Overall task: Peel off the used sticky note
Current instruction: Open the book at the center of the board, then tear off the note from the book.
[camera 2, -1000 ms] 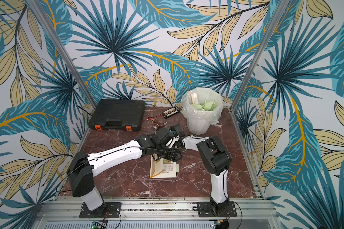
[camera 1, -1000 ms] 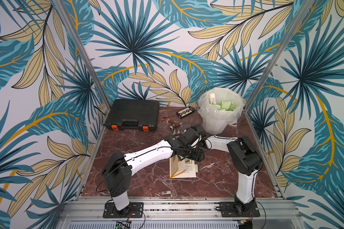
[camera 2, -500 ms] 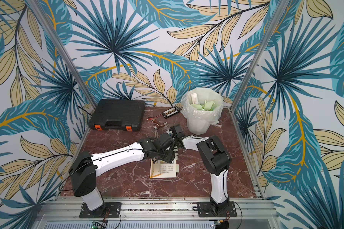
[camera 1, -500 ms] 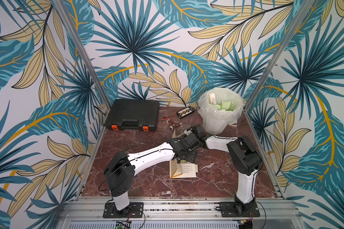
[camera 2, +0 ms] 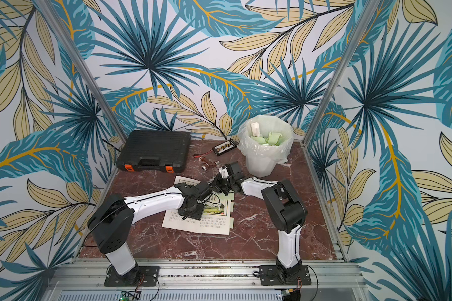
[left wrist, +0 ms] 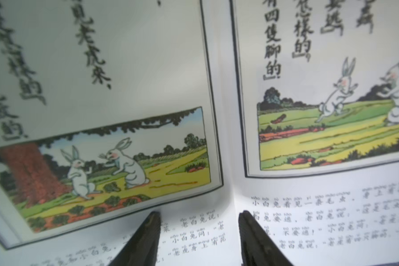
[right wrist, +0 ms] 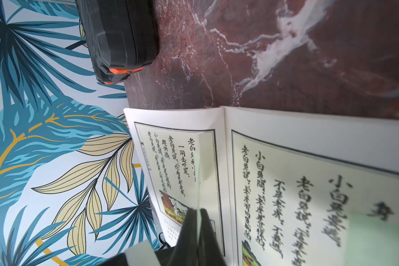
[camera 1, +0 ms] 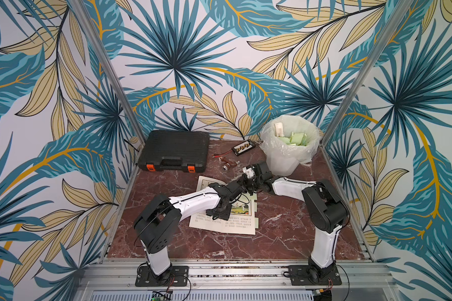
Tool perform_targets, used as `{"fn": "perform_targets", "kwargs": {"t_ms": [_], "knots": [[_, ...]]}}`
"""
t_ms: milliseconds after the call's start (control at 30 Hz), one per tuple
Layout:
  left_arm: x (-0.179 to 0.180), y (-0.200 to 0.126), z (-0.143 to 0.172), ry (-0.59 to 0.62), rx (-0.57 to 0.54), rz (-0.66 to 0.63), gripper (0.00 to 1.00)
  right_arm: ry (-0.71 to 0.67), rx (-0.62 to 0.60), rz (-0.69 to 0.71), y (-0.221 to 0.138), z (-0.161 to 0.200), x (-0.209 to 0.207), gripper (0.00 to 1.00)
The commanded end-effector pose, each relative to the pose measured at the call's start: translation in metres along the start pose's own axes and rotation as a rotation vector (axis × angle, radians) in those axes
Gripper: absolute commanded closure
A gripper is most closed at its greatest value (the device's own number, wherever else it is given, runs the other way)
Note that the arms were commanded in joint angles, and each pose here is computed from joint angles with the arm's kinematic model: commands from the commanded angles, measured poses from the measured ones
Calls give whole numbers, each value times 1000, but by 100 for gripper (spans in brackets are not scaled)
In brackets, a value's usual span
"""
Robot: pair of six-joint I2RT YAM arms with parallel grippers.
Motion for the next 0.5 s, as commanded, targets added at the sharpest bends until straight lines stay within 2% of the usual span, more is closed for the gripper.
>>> {"fn": "perform_targets", "kwargs": {"t_ms": [0,167,267,367,467], "knots": [[-1,11,-6,-77,-51,104,44,3,5,0,-3,4,-5,100],[-2,33,-13,-163,-90,202,55,7,6,8,-2,5,-10,100],[3,42,-8,-200,-87,200,61,4,5,12,-5,5,-12,100],[8,48,-1,-231,-72,191,67,3,-14,0,-17,0,-10,100],[10,52,5,-238,-62,186,69,4,-56,-18,-42,-10,-6,100]]}}
Point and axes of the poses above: each gripper's point midway between its finger pads, its own y axis out along the fingers, its own x axis along the line the jaws close on, z = x × y, the point moved 2 cm from there along -y, back along the fingers, and after that the axes turned 13 degrees about y, right-handed, at the moved point
